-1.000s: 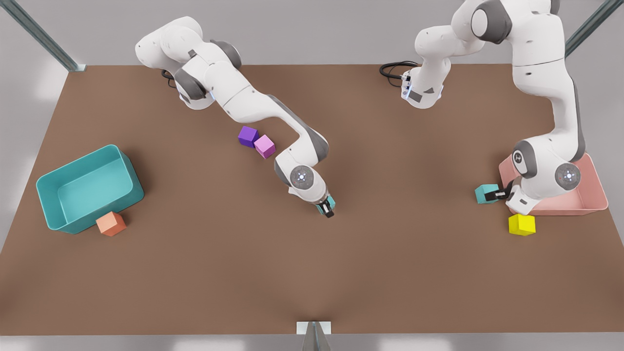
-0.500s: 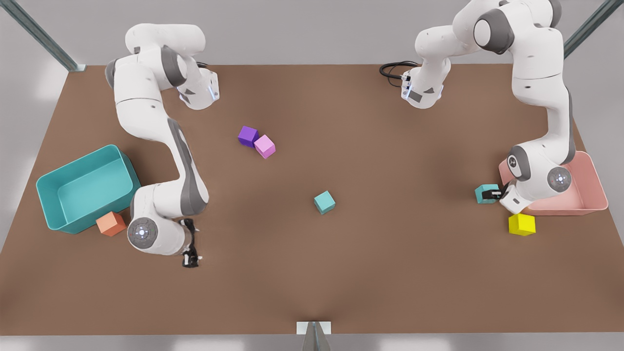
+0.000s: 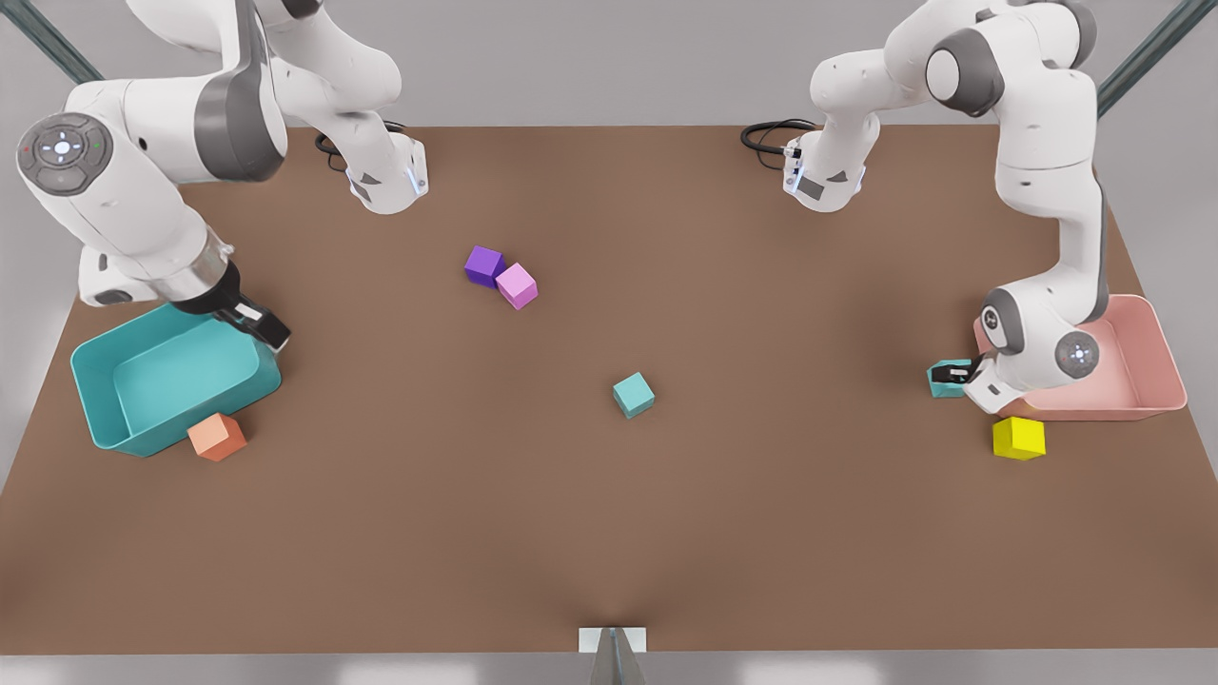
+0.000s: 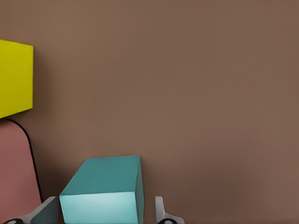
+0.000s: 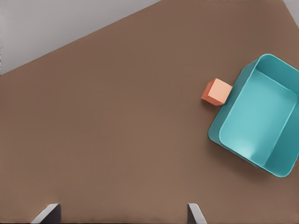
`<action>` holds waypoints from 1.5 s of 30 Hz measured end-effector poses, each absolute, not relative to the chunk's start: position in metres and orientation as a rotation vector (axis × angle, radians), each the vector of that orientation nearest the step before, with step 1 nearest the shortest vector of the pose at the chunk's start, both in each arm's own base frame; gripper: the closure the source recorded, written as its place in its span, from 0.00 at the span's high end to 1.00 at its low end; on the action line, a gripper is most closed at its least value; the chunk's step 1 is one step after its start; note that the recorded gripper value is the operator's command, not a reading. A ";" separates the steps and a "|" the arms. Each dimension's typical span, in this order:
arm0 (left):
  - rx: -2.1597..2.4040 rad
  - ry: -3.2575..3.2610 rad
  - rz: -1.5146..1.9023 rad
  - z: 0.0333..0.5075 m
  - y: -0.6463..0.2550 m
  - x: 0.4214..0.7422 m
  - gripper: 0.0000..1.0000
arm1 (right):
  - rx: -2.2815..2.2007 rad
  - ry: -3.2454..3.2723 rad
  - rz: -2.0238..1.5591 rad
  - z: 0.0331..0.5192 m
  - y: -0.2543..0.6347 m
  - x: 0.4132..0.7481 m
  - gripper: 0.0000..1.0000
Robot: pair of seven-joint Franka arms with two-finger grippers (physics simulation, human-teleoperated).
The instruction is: Stack the two blue cubes on top of each other
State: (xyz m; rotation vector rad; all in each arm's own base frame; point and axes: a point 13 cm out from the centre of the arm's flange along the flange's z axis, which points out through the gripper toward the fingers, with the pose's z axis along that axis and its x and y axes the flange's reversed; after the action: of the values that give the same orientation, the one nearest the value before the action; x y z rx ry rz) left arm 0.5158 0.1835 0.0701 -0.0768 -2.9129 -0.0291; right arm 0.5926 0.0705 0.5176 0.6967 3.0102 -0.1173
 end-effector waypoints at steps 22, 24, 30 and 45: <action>-0.728 -2.885 0.217 0.202 -0.256 0.565 0.58 | -0.044 3.152 -0.150 0.496 0.068 0.596 1.00; -0.765 -2.829 0.208 0.194 -0.325 0.527 0.58 | -0.076 3.158 -0.151 0.494 0.067 0.596 1.00; -0.635 -2.866 0.241 0.171 -0.475 0.505 0.58 | -0.115 3.172 -0.159 0.487 0.049 0.601 1.00; 0.078 -2.954 0.114 0.136 -0.460 0.549 0.64 | -0.252 3.214 -0.185 0.484 0.048 0.597 1.00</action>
State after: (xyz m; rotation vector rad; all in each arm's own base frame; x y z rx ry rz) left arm 0.5494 -0.4598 0.1359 0.0776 -2.9541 0.1142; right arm 0.5973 0.0479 0.4843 -0.2518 3.2140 -0.1855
